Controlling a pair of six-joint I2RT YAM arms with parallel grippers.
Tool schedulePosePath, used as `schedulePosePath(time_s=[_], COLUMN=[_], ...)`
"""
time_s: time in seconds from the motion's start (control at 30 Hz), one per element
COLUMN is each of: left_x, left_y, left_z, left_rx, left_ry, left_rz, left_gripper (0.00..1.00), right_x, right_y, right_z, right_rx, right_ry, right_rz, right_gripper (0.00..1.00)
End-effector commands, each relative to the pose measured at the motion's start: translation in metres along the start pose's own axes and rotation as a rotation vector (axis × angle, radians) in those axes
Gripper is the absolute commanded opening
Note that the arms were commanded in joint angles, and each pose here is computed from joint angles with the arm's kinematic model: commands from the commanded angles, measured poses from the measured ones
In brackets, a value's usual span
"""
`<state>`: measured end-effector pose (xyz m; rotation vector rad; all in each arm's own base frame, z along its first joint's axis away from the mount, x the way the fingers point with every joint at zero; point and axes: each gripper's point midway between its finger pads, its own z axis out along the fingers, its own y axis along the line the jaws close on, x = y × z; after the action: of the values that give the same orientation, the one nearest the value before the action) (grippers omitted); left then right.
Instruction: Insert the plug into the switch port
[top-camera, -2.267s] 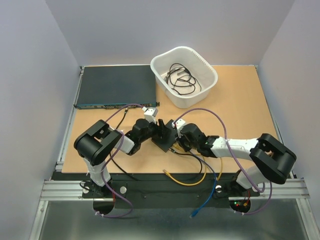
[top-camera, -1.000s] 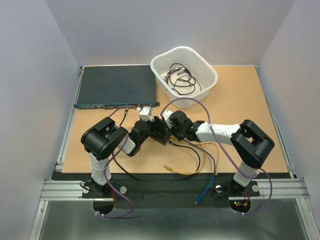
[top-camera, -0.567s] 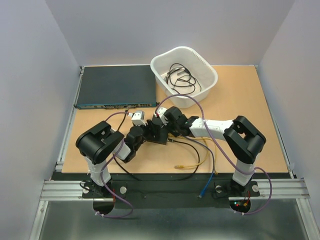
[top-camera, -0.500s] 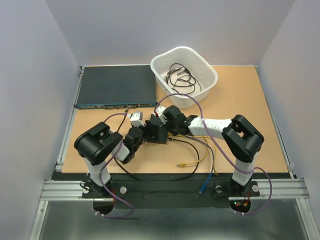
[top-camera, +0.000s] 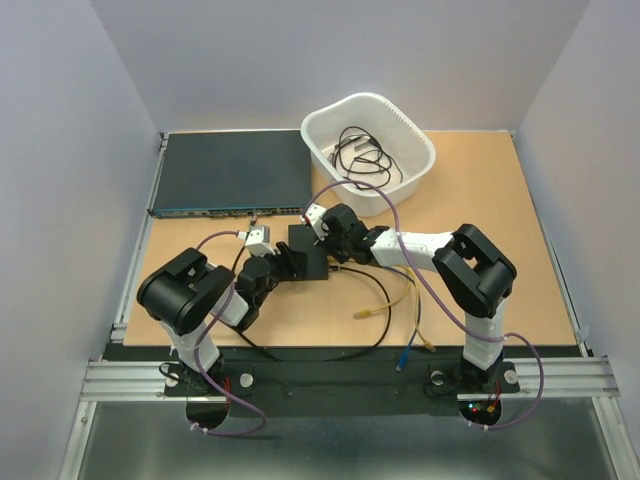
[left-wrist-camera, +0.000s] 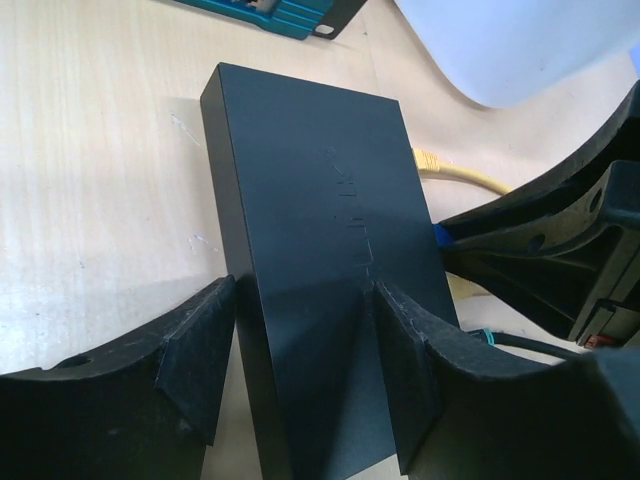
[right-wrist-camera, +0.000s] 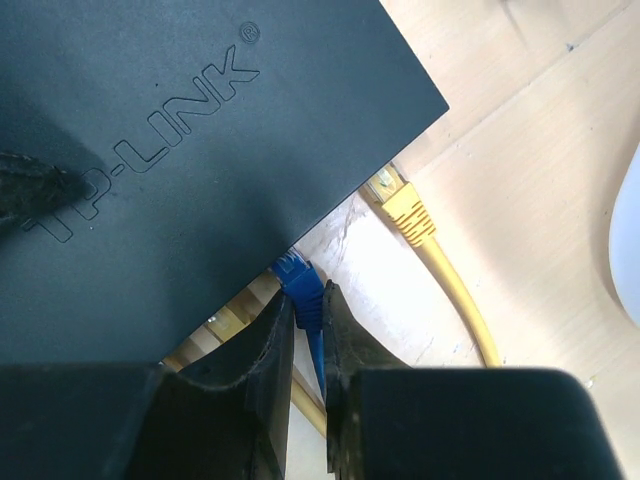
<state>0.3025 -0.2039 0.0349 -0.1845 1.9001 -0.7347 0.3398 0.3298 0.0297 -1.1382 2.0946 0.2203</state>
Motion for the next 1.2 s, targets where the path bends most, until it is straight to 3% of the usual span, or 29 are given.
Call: schedulePosePath(time_s=[0.0, 0.3, 0.4, 0.57, 0.67, 0.7, 0.8, 1.0, 1.17], left_x=[0.100, 0.078, 0.053, 0.020, -0.002, -0.003, -0.025, -0.037, -0.048], left_y=[-0.064, -0.034, -0.024, -0.024, -0.023, -0.019, -0.027, -0.027, -0.021], left_z=[-0.063, -0.056, -0.050, -0.046, -0.044, -0.047, -0.046, -0.053, -0.058], left_rx=[0.318, 0.131, 0.043, -0.006, -0.030, -0.055, -0.048, -0.066, -0.109], left_ry=[0.559, 0.548, 0.471, 0.401, 0.354, 0.362, 0.287, 0.243, 0.190], left_rz=[-0.151, -0.099, -0.055, -0.026, 0.012, 0.030, 0.030, 0.021, 0.021], left_gripper=[0.66, 0.73, 0.85, 0.88, 0.88, 0.88, 0.88, 0.87, 0.87], right_x=[-0.143, -0.134, -0.133, -0.130, -0.128, -0.128, -0.127, -0.126, -0.123], right_y=[0.099, 0.109, 0.114, 0.110, 0.105, 0.103, 0.097, 0.087, 0.085], right_z=[-0.014, -0.019, -0.021, -0.023, -0.025, -0.026, -0.030, -0.037, -0.043], right_rx=[-0.386, -0.407, -0.420, -0.395, -0.366, -0.357, -0.326, -0.278, -0.267], right_ry=[-0.545, -0.528, -0.522, -0.494, -0.485, -0.484, -0.481, -0.469, -0.466], right_rz=[-0.003, -0.001, 0.005, 0.015, 0.016, 0.018, 0.019, 0.015, 0.019], right_gripper=[0.01, 0.01, 0.01, 0.05, 0.18, 0.28, 0.42, 0.51, 0.54])
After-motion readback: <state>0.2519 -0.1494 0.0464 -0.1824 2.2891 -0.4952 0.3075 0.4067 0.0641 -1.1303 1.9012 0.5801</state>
